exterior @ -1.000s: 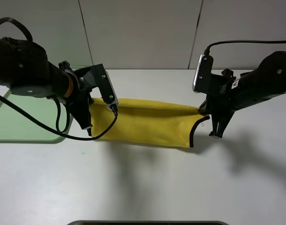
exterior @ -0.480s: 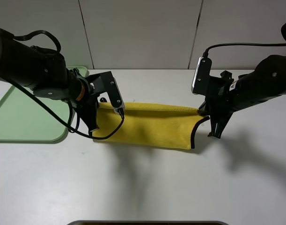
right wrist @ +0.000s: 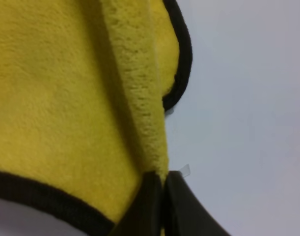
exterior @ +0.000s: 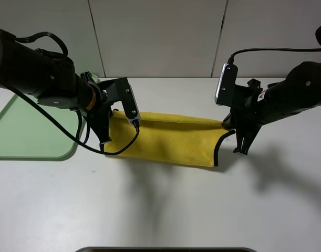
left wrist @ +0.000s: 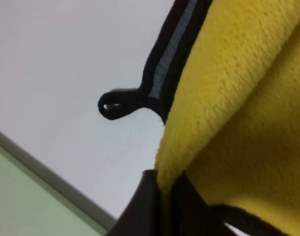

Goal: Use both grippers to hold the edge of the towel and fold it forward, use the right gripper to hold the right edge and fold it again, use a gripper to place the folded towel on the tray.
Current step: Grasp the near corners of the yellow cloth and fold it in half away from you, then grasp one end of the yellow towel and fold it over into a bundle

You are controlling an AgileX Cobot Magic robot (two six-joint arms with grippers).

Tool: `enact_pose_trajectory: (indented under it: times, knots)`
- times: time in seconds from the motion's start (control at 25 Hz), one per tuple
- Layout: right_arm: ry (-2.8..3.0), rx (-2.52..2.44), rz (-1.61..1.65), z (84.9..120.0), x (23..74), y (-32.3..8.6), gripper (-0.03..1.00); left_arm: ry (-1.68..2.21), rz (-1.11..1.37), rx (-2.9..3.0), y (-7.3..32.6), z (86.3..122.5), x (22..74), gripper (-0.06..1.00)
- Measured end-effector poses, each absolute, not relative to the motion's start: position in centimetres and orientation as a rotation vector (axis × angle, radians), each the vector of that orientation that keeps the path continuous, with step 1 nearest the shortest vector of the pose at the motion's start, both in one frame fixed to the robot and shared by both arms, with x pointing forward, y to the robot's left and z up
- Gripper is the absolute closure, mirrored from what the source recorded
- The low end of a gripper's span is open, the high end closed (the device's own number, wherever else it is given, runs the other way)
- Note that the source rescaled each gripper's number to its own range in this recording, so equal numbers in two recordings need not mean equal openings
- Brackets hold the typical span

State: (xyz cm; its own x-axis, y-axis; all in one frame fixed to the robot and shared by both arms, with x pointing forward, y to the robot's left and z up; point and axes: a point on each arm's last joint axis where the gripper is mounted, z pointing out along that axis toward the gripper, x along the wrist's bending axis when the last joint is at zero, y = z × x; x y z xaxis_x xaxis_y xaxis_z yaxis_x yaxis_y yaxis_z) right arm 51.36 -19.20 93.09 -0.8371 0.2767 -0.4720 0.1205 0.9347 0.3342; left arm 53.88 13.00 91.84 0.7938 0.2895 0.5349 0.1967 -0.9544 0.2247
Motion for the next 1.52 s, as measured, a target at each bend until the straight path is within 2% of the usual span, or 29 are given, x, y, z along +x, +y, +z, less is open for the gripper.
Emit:
enact_pose_trajectory:
  times: [0.12, 0.2, 0.24, 0.36, 0.44, 0.48, 0.56, 0.72, 1.2, 1.52]
  knots:
    - [2.561, 0.283, 0.396, 93.07, 51.34, -19.21, 0.97, 0.385, 0.88, 2.825, 13.0, 91.84, 53.88, 0.89]
    - [2.561, 0.283, 0.396, 93.07, 51.34, -19.21, 0.93, 0.389, 0.882, 2.828, 13.06, 91.84, 53.9, 0.78]
    - [2.564, 0.282, 0.395, 93.06, 51.32, -19.21, 0.87, 0.394, 0.885, 2.835, 13.16, 91.83, 53.91, 0.7]
    - [2.57, 0.28, 0.392, 93.03, 51.27, -19.22, 0.53, 0.406, 0.891, 2.851, 13.37, 91.81, 53.92, 0.38]
    - [2.569, 0.28, 0.392, 93.03, 51.28, -19.22, 0.22, 0.407, 0.891, 2.852, 13.38, 91.81, 53.92, 0.18]
    - [2.565, 0.281, 0.394, 93.05, 51.31, -19.22, 0.12, 0.406, 0.892, 2.853, 13.39, 91.81, 53.92, 0.13]
    - [2.55, 0.294, 0.402, 93.13, 51.42, -19.2, 0.03, 0.406, 0.893, 2.854, 13.4, 91.81, 53.92, 0.06]
    - [2.528, 0.321, 0.417, 93.24, 51.57, -19.17, -0.02, 0.406, 0.892, 2.854, 13.4, 91.79, 53.92, 0.02]
    - [2.523, 0.341, 0.425, 93.26, 51.6, -19.17, -0.03, 0.406, 0.893, 2.854, 13.4, 91.79, 53.93, 0.01]
    - [2.523, 0.346, 0.427, 93.26, 51.6, -19.17, -0.03, 0.412, 0.885, 2.845, 13.32, 91.78, 53.91, -0.05]
